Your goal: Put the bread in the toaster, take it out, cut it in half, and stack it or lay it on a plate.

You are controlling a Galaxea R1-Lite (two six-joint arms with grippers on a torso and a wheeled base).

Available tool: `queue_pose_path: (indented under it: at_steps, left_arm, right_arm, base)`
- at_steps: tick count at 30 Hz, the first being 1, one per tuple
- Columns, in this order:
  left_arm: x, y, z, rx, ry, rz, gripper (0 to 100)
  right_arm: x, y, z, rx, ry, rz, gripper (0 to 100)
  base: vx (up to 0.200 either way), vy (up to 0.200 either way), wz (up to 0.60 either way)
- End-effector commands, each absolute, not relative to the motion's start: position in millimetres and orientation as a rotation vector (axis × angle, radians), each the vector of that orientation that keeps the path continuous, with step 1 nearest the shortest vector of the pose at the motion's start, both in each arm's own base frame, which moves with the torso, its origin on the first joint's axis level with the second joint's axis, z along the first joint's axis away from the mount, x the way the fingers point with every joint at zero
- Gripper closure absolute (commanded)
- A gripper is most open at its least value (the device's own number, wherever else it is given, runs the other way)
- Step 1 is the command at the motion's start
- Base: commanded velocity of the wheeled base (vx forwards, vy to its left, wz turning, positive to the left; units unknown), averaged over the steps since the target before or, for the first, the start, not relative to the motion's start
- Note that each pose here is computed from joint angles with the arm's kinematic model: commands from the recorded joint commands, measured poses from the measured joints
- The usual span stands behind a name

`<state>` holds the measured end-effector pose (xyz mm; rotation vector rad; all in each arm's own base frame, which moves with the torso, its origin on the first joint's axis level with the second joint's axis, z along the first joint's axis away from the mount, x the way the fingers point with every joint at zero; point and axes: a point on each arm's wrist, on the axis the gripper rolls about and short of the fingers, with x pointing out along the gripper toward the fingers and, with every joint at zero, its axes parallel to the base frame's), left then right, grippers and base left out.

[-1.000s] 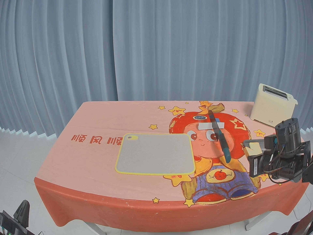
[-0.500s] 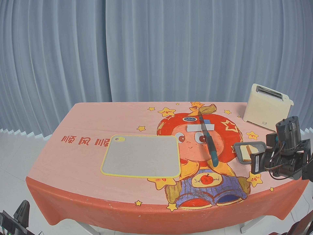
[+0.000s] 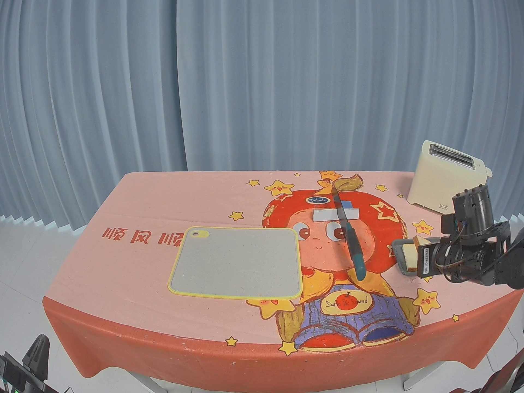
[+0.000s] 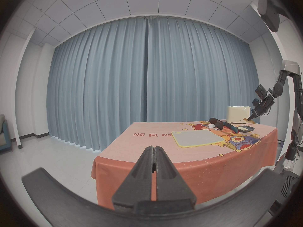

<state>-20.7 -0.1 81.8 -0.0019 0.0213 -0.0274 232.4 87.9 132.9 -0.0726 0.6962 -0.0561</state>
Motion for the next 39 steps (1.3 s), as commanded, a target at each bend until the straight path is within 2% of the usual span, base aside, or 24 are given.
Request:
queue_pose_path:
  at_steps: [1,13,21,39]
  left_arm:
    - [-19.4,-0.1,76.9,-0.002,0.04,-0.028,100]
    - [-19.4,-0.1,76.9,-0.003,0.04,-0.028,100]
    - [-19.4,-0.1,76.9,-0.002,0.04,-0.028,100]
    - [-19.4,-0.1,76.9,-0.003,0.04,-0.028,100]
  right_arm:
    - [249.0,86.0,121.7,-0.077,0.735,-0.09,100]
    - [262.8,85.8,109.9,-0.082,0.769,-0.112,100]
    - [273.0,88.4,102.4,-0.063,0.719,-0.112,100]
    - [278.9,85.8,95.0,-0.065,0.74,-0.129,100]
  base:
    - [0.0,0.0,0.0]
    - [0.0,0.0,0.0]
    - [0.0,0.0,0.0]
    - [0.0,0.0,0.0]
